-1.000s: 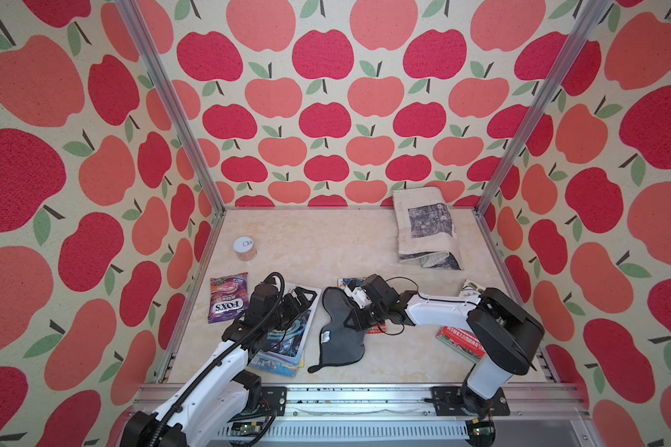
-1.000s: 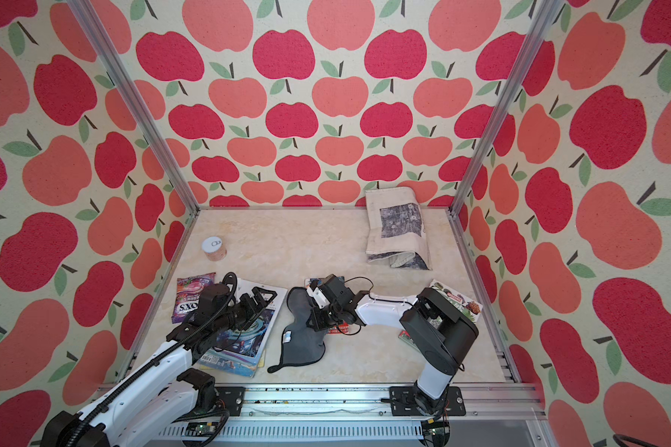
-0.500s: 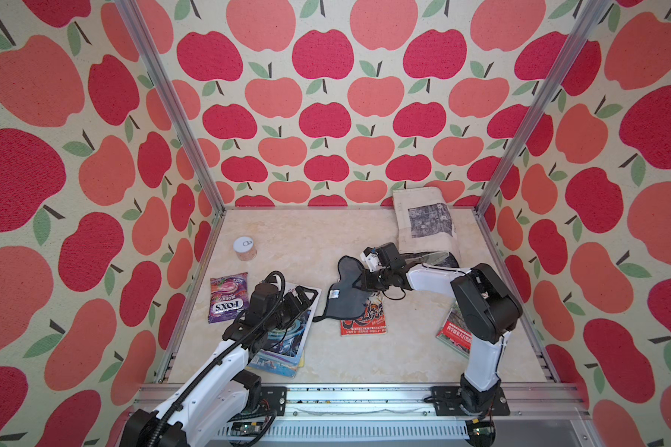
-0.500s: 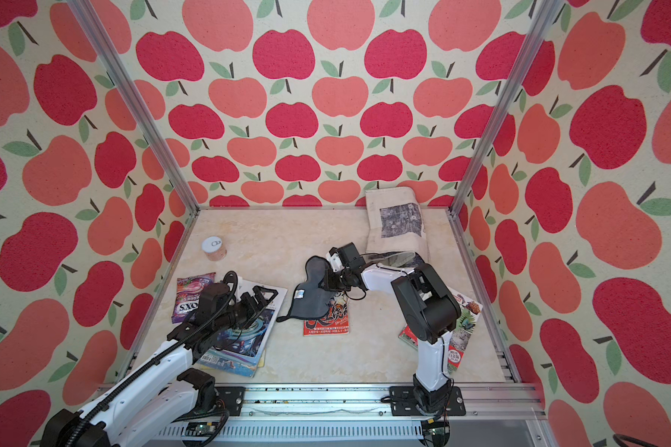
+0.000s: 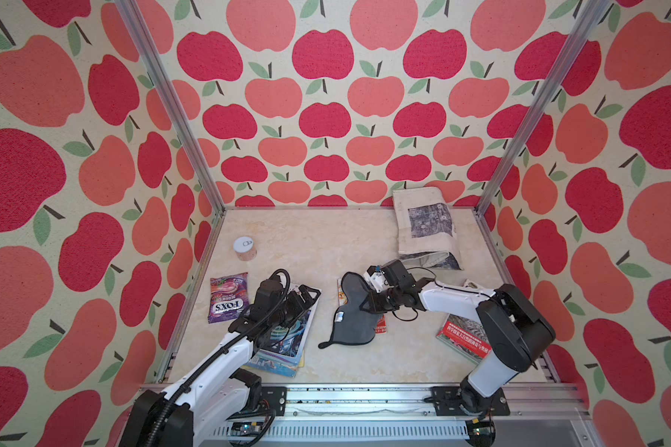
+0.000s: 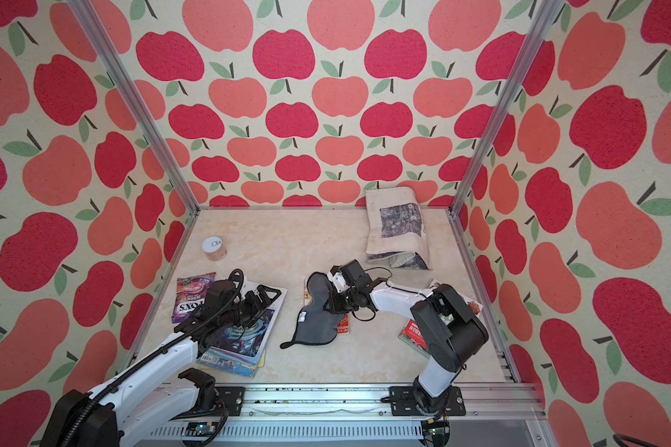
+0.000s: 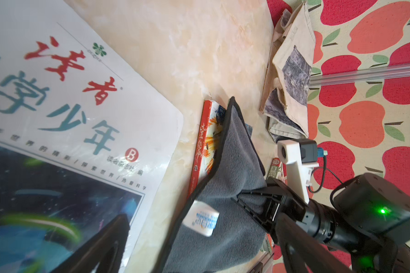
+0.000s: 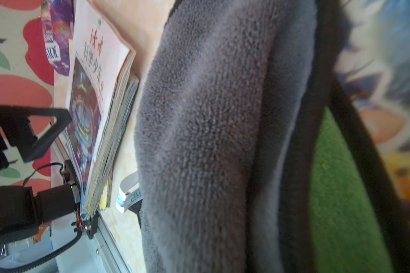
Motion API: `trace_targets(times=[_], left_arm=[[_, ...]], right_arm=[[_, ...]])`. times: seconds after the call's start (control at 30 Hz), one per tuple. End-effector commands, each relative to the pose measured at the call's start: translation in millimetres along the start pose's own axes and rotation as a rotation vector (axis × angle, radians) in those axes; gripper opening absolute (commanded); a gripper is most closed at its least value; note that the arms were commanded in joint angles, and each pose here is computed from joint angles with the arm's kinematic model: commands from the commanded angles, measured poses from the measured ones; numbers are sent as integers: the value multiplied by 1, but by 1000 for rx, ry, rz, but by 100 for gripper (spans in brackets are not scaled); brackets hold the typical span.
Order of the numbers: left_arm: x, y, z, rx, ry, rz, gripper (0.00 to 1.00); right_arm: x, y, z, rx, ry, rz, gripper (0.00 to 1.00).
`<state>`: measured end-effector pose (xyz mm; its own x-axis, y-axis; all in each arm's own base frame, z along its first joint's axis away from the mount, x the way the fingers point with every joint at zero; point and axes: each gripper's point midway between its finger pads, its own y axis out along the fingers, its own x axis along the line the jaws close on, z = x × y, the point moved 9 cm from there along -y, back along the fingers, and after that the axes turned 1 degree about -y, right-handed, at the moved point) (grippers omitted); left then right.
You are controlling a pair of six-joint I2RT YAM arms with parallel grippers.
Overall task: Wipe the cover of the book
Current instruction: Wipe the dirt from the cover of the book.
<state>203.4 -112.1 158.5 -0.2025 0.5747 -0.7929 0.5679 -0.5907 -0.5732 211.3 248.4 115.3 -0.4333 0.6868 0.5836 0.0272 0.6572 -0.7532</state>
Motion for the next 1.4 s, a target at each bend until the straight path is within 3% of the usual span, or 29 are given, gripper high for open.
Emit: trace_targets(times=[0.0, 0.2, 0.6, 0.73, 0.87, 1.23, 1.37], left_arm=[[-19, 2, -6, -6, 50, 56, 99], [-25, 7, -4, 5, 71, 55, 99], [-44, 17, 5, 52, 108, 60, 99], [-46, 25, 8, 80, 112, 44, 99], [-47, 28, 8, 86, 115, 40, 99], [-54, 57, 5, 132, 114, 44, 99], [-57, 66, 5, 151, 111, 53, 99]], right_arm=[[-4, -4, 32, 83, 8, 29, 0], [-15, -21, 38, 34, 11, 105, 0], [-62, -4, -69, -67, 144, 53, 0], [-78, -6, -83, -95, 189, 54, 0], [-74, -9, -60, -78, 158, 73, 0], [-44, -42, 58, -25, 80, 165, 0], [-42, -52, 89, -33, 126, 209, 0]])
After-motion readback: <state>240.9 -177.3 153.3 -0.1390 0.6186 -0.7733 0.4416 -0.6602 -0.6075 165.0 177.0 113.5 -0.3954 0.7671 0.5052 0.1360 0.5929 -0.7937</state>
